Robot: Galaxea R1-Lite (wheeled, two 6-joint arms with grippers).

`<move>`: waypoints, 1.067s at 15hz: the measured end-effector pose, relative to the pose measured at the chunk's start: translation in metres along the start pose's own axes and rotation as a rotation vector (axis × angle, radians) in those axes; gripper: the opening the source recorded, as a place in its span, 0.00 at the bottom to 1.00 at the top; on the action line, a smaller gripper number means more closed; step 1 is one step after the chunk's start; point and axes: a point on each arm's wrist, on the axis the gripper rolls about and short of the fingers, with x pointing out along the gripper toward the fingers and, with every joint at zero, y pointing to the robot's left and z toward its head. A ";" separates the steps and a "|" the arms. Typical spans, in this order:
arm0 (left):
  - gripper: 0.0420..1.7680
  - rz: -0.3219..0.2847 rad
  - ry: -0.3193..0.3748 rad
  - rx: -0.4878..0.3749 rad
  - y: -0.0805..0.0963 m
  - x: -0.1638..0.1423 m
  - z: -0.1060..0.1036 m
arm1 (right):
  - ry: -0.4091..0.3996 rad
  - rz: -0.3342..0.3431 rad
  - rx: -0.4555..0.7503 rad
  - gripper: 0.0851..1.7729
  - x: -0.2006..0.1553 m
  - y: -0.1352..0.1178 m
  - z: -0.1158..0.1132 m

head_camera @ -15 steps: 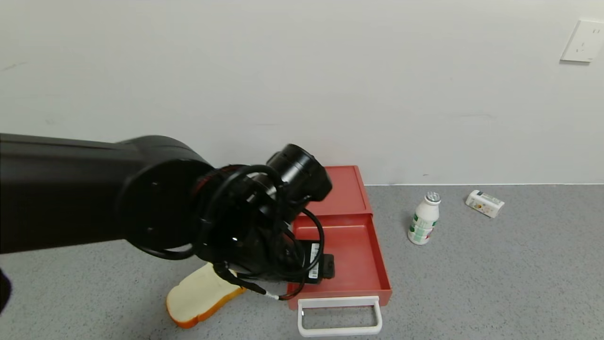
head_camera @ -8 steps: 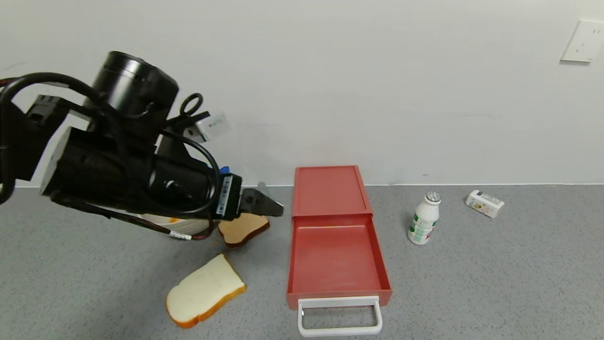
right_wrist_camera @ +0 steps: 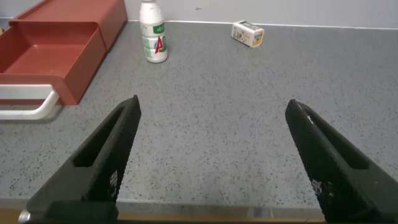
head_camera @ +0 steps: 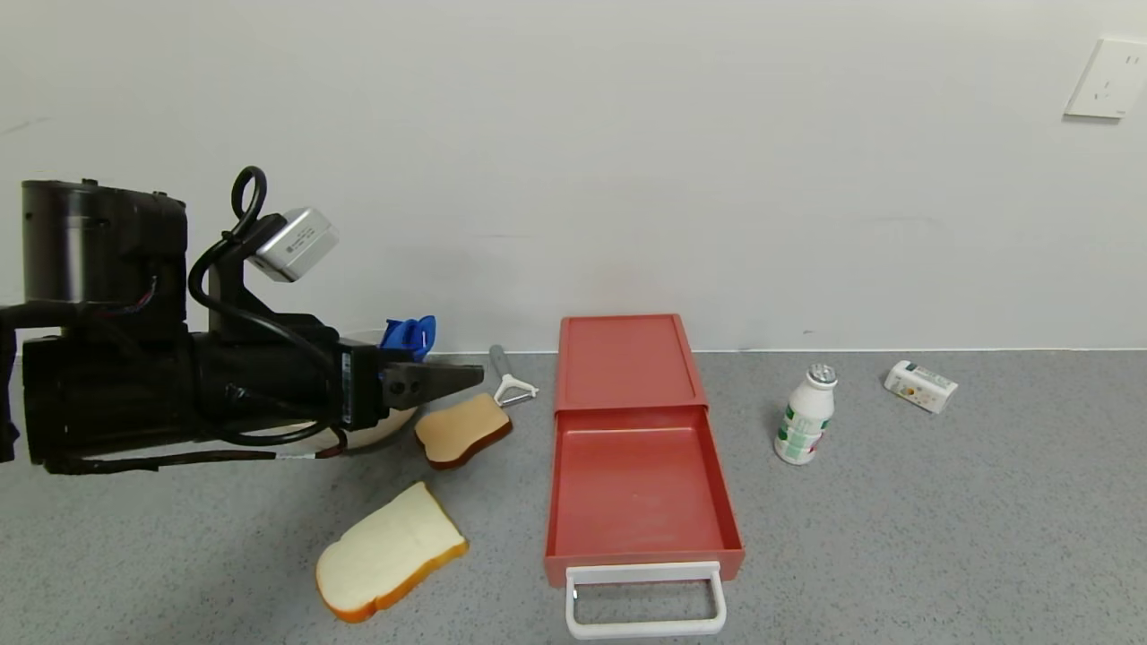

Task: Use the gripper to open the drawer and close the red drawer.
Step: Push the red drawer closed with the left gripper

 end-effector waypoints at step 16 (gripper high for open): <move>0.97 0.013 -0.003 -0.006 -0.005 -0.006 0.001 | 0.000 0.000 0.000 0.96 0.000 0.000 0.000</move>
